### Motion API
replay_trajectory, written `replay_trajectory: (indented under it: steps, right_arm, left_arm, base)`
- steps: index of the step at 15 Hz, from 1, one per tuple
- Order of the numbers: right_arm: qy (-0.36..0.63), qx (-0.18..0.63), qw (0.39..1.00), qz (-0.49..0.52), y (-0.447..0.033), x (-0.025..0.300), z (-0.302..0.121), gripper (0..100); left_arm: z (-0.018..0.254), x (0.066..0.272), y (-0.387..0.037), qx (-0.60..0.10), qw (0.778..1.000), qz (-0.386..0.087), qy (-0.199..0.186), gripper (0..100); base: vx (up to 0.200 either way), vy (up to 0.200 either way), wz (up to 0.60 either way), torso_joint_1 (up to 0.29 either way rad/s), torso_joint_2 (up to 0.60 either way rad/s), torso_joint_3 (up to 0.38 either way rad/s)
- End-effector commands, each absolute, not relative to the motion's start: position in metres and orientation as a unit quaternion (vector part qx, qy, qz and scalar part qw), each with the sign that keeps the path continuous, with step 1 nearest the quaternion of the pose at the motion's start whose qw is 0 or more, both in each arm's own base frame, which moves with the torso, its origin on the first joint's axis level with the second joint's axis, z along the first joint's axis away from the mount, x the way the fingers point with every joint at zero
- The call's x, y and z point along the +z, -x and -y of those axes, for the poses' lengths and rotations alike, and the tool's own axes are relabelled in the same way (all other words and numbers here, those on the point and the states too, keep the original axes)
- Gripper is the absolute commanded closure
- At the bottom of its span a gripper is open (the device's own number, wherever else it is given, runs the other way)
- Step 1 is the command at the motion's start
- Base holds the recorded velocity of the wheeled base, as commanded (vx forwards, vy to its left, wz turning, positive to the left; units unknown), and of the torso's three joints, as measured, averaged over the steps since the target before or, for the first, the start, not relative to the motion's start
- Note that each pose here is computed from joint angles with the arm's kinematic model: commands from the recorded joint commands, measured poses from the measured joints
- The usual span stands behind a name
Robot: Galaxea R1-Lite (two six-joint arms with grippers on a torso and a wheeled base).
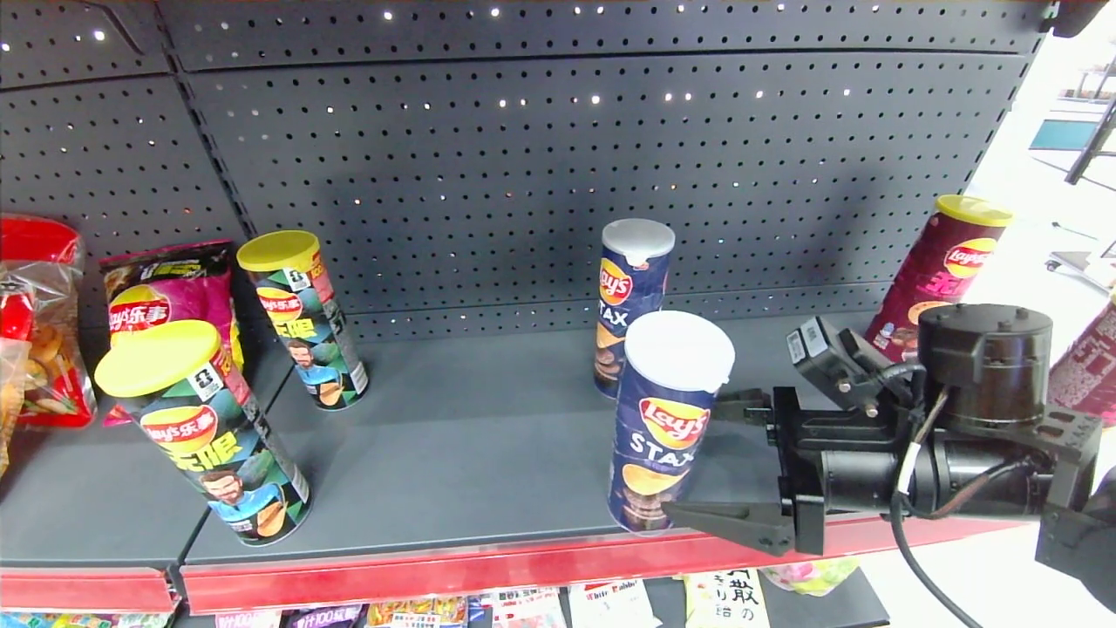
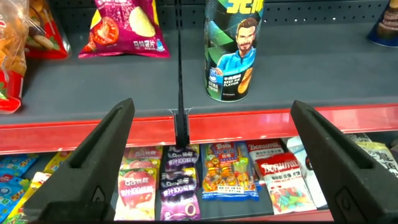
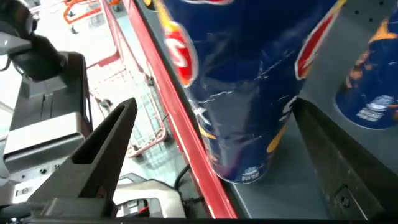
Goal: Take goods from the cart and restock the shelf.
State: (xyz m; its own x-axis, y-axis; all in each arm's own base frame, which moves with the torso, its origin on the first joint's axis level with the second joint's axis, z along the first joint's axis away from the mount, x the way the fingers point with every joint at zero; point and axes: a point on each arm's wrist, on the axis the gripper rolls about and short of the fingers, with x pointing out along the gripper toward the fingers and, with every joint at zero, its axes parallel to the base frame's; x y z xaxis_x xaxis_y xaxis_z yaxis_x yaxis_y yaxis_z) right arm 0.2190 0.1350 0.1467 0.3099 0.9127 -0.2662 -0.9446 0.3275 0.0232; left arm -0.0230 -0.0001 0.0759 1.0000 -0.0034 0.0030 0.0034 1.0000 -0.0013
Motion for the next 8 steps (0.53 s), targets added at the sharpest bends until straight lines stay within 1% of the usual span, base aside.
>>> replay_trajectory:
  steps: [1,8]
  right_arm:
    - [0.068,0.583,0.801,-0.120,-0.223,0.144,-0.139,0]
    - [0.069,0.597,0.792,-0.111,-0.231,0.144,-0.153,0]
  left_arm:
    - [0.000,0.076,0.023,-0.002,1.000,0.001,0.001,0]
    - [0.000,0.076,0.023,-0.002,1.000,0.001,0.001,0]
  base:
    - [0.000,0.000,0.00,0.000,0.00,0.000]
    - [0.000,0.000,0.00,0.000,0.00,0.000]
